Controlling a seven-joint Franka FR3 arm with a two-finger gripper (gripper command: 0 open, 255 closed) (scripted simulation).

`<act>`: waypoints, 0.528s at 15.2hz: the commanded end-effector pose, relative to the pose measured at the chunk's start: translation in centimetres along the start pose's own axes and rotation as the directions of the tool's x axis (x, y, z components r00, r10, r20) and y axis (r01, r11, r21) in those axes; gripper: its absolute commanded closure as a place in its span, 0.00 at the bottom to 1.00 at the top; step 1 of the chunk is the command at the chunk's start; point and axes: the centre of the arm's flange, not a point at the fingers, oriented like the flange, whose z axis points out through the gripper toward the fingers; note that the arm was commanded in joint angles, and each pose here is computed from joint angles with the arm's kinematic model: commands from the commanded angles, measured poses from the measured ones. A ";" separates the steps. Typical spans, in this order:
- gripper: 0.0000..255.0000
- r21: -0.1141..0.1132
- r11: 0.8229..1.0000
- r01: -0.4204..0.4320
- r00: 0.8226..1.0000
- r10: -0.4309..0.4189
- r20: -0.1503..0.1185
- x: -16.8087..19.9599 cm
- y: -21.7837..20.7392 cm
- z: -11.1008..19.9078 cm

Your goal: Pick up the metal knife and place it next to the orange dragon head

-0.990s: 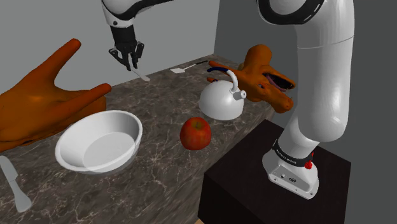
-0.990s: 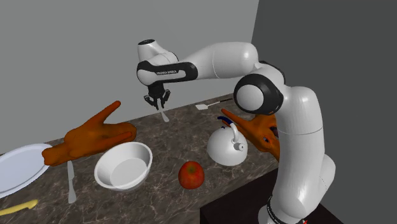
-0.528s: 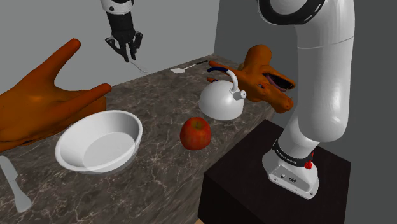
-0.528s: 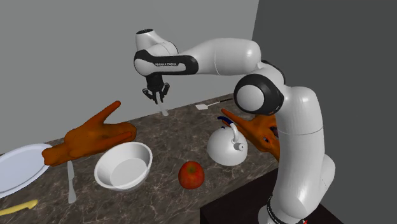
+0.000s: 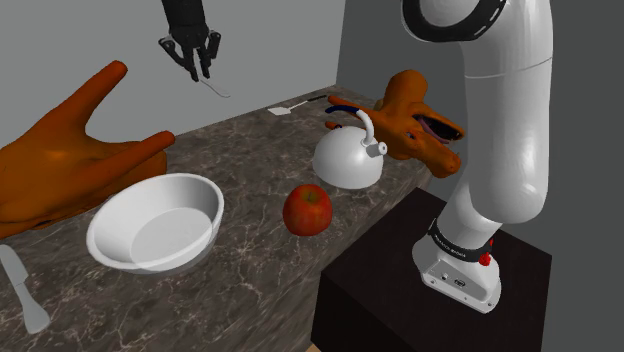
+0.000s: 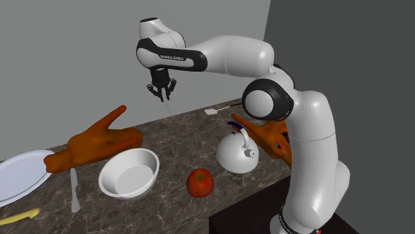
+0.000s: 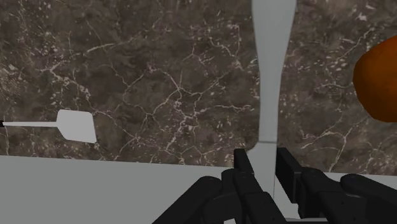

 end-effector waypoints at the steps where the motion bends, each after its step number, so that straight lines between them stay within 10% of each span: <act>1: 1.00 0.000 1.000 0.000 1.000 0.000 0.001 0.0 0.0 -1.0; 8: 1.00 0.000 1.000 0.000 1.000 0.000 0.001 0.4 0.1 -4.7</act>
